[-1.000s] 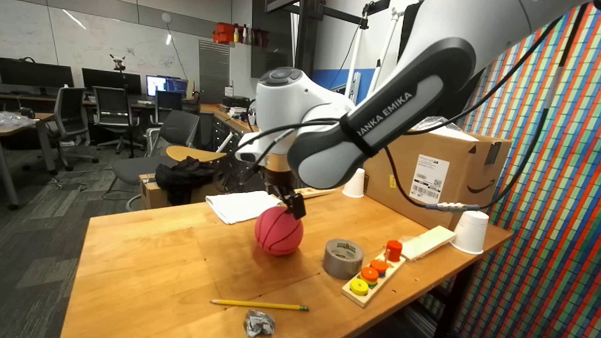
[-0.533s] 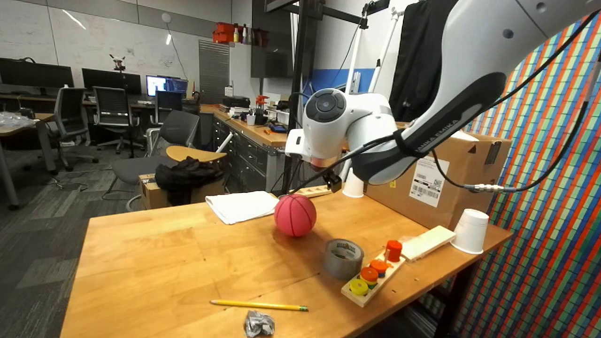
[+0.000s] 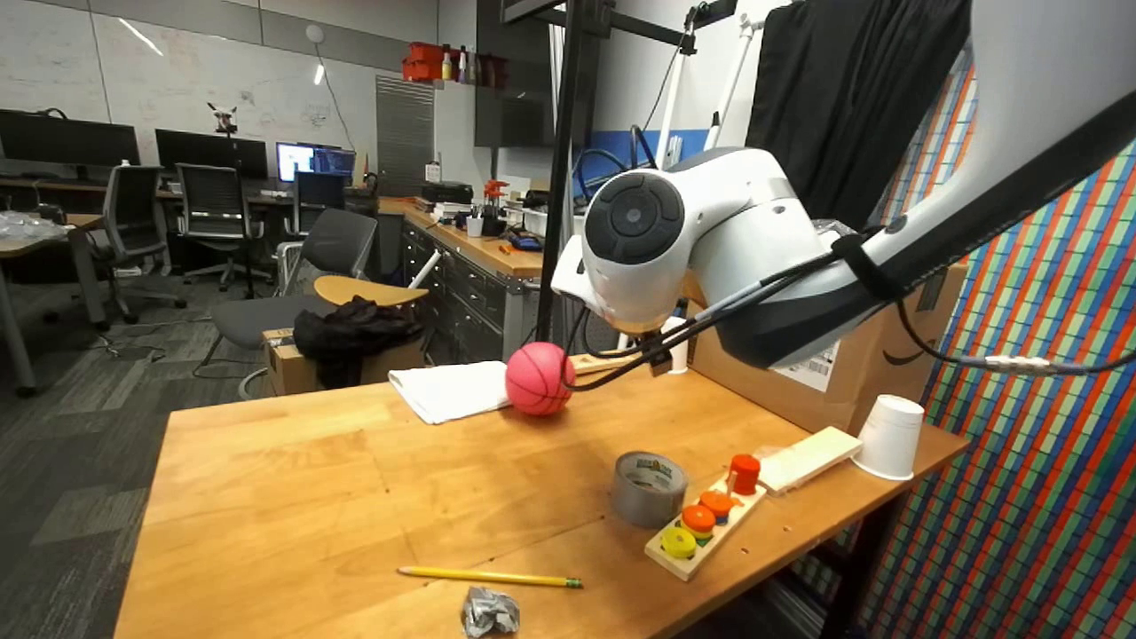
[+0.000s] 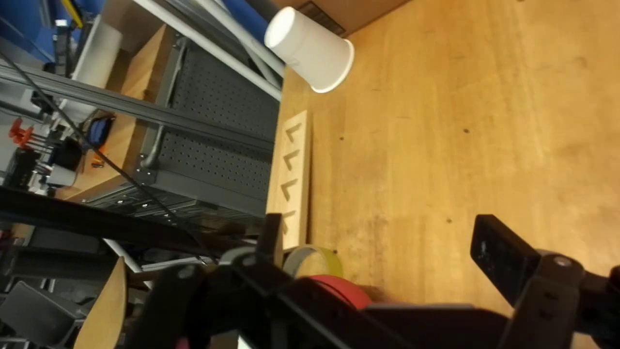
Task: Push the ball on the table to the right.
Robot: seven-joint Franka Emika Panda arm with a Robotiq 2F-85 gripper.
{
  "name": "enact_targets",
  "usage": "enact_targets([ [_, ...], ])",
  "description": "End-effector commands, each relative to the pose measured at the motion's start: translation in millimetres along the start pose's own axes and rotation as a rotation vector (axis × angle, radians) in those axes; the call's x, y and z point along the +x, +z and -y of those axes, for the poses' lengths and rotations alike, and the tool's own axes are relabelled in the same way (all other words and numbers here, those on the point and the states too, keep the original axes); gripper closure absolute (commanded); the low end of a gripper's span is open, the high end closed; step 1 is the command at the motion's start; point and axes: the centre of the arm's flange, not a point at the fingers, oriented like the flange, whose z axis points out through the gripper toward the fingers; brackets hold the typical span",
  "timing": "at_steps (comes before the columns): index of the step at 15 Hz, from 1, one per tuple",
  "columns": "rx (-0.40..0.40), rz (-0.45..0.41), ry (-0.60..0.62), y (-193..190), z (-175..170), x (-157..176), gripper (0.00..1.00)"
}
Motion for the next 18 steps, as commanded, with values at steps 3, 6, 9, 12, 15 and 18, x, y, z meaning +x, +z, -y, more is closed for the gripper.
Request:
enact_targets([
  [3, 0.184, -0.152, 0.182, -93, 30, -7, 0.0],
  [6, 0.234, -0.237, 0.228, -120, 33, 1, 0.0],
  [9, 0.321, -0.325, 0.261, -139, 25, 16, 0.0],
  [12, 0.382, -0.403, 0.271, -157, 17, 37, 0.0],
  [15, 0.416, -0.468, 0.246, -174, 8, 60, 0.0],
  [18, 0.437, -0.509, 0.202, -185, -5, 85, 0.0],
])
